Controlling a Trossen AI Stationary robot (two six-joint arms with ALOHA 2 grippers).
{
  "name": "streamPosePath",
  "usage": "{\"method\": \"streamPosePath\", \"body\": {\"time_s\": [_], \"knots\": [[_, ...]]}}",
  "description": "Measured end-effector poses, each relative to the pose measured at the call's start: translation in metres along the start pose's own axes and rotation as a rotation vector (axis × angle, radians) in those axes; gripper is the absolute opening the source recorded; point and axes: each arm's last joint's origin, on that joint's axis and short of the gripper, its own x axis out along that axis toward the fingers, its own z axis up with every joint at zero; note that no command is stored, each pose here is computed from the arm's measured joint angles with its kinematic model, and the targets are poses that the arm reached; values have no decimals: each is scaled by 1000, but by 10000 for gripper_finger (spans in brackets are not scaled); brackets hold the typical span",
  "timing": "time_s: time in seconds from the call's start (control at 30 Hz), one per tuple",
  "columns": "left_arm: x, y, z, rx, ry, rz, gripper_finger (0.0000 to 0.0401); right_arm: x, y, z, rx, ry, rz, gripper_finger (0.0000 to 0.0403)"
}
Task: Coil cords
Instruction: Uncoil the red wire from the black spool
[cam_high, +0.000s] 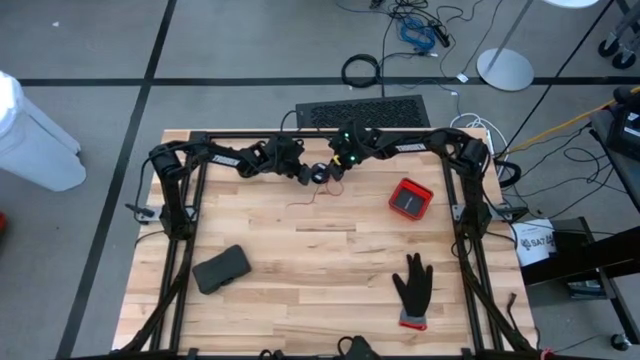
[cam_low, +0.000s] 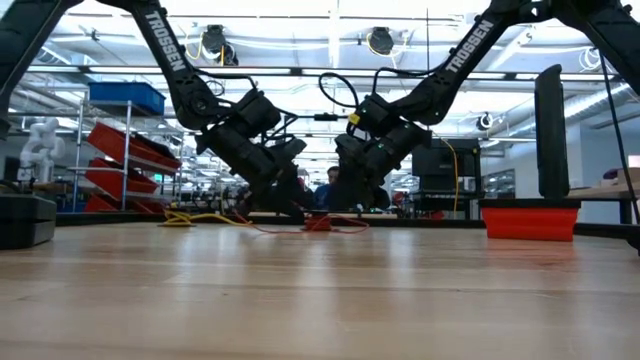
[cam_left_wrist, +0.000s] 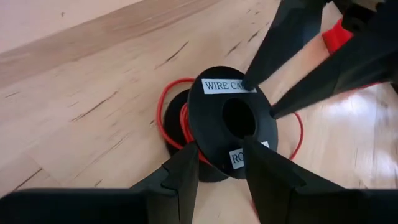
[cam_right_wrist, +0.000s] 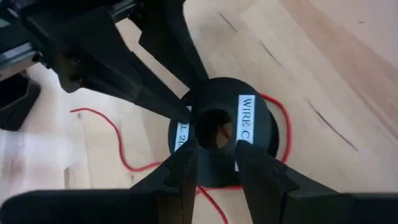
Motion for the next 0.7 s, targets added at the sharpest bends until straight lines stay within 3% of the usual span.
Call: {"method": "streamPosePath", "body": {"time_s": [0.37, 0.7], "knots": [[0, -1, 3, 12, -35, -5, 130, -13, -4, -1, 22, 39, -91, 102], [0, -6, 7, 38, -88, -30, 130, -5, 2, -5, 14, 28, -57, 94]]}}
